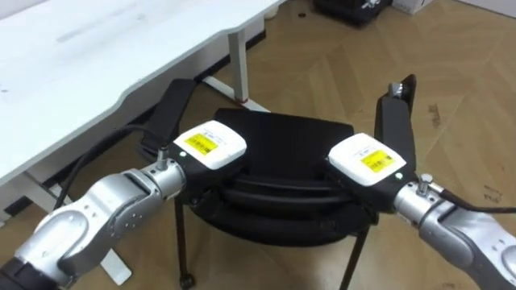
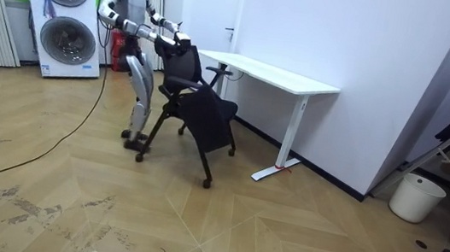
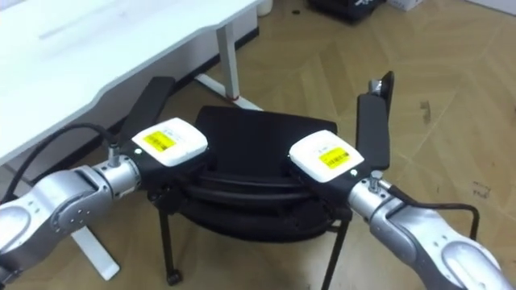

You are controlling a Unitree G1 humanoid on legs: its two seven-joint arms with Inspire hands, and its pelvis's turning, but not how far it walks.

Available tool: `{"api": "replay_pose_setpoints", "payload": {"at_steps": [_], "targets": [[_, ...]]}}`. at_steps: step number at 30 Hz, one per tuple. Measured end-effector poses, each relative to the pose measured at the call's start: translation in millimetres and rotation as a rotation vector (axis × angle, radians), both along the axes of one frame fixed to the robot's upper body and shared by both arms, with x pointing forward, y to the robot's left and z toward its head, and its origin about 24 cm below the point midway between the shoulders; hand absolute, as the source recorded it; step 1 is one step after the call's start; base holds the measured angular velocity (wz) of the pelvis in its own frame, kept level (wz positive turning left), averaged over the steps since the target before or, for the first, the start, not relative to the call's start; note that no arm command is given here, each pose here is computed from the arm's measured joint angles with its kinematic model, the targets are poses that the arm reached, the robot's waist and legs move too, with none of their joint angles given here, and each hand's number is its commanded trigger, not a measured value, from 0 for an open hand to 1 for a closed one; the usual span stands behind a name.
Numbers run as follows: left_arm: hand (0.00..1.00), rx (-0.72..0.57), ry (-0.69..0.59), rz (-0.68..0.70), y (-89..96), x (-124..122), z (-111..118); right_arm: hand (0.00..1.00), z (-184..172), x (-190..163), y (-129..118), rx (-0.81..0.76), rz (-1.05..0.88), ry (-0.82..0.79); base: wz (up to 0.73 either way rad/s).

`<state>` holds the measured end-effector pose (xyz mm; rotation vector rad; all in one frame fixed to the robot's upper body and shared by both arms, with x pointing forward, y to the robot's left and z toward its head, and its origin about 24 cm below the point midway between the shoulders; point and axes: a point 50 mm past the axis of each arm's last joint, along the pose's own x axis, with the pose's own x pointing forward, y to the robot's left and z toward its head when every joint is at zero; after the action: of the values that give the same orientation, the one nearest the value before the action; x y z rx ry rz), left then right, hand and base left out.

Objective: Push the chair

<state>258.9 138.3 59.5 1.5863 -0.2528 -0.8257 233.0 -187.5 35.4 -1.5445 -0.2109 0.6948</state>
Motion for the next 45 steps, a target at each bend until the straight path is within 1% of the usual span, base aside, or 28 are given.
{"api": "replay_pose_setpoints", "payload": {"at_steps": [4,12,18,26,30,40,45], "targets": [[1.0,0.004,0.001,0.005,1.2,0.3,-0.7,1.0,-0.8,-0.6,0.3,0.0,0.001,0.006,0.5],[1.0,0.001,-0.011,0.028,1.4,2.7,0.8,1.0,1.7,6.0,2.3,-0.021,-0.007,0.023,0.18],[1.0,0.006,-0.014,0.026,-2.6,3.0,0.1,1.0,1.2,5.7,0.8,-0.034,-0.008,0.035,0.68],[1.0,-0.026,-0.014,0.032,-11.2,3.8,-1.1,1.0,3.8,7.1,-5.1,-0.058,-0.03,0.047,0.83],[1.0,-0.025,-0.016,0.037,-11.7,4.0,-1.4,1.0,5.8,7.6,-4.7,-0.062,-0.034,0.036,0.48],[1.0,-0.016,0.032,0.036,-8.2,-2.8,-9.8,1.0,-0.1,1.6,-1.4,-0.073,-0.018,0.061,0.12],[1.0,-0.001,0.042,0.037,-7.0,-2.3,-9.6,1.0,-2.4,1.0,1.7,-0.065,-0.014,0.076,0.03]]}}
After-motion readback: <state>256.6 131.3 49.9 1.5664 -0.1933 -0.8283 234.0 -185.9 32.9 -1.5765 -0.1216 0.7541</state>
